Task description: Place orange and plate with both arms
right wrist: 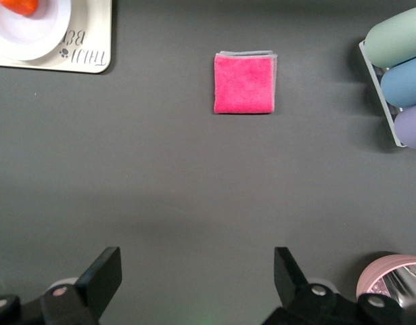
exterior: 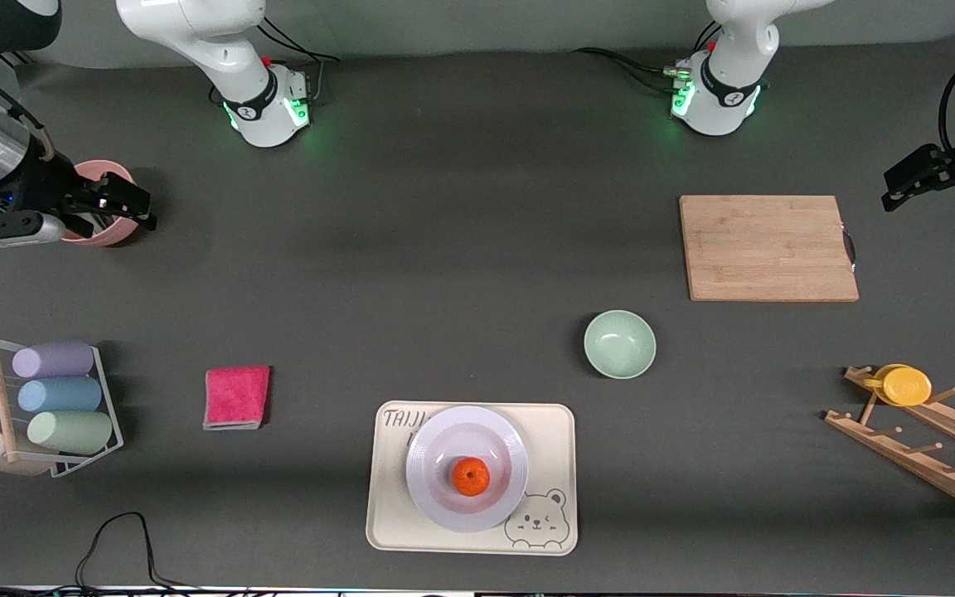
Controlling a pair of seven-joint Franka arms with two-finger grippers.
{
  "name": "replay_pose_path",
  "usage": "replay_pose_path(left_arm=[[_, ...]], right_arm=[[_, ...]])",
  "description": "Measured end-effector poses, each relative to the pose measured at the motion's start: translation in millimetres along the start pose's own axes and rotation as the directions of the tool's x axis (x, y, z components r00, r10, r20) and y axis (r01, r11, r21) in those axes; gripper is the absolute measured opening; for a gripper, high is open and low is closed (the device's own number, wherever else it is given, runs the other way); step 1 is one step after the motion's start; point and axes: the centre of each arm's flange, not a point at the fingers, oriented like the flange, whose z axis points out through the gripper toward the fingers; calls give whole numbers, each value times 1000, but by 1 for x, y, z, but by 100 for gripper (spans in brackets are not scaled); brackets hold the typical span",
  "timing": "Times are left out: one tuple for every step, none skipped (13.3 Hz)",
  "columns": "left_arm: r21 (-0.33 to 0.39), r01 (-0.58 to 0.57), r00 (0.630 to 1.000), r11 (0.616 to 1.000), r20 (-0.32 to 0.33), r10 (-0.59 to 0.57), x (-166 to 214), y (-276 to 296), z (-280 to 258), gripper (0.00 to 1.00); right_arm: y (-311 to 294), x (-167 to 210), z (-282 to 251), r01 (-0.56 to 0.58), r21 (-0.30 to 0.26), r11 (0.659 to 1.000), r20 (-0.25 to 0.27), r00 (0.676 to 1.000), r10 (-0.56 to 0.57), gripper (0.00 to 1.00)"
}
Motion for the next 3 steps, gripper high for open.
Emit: replay_pose_path(left_arm=[[0, 0, 1000, 1000, 2, 0, 0, 0, 0, 100], [0, 0, 1000, 1000, 4, 0, 0, 0, 1, 100], [0, -1, 1000, 1000, 5, 1, 0, 0, 1, 100]], right_arm=[[6, 0, 0, -11, 0, 1000, -2, 1000, 11, 100], [11, 0, -1, -21, 0, 1000, -3, 1000, 21, 100], [14, 1, -2, -27, 1, 1000, -6, 1000, 27, 100]])
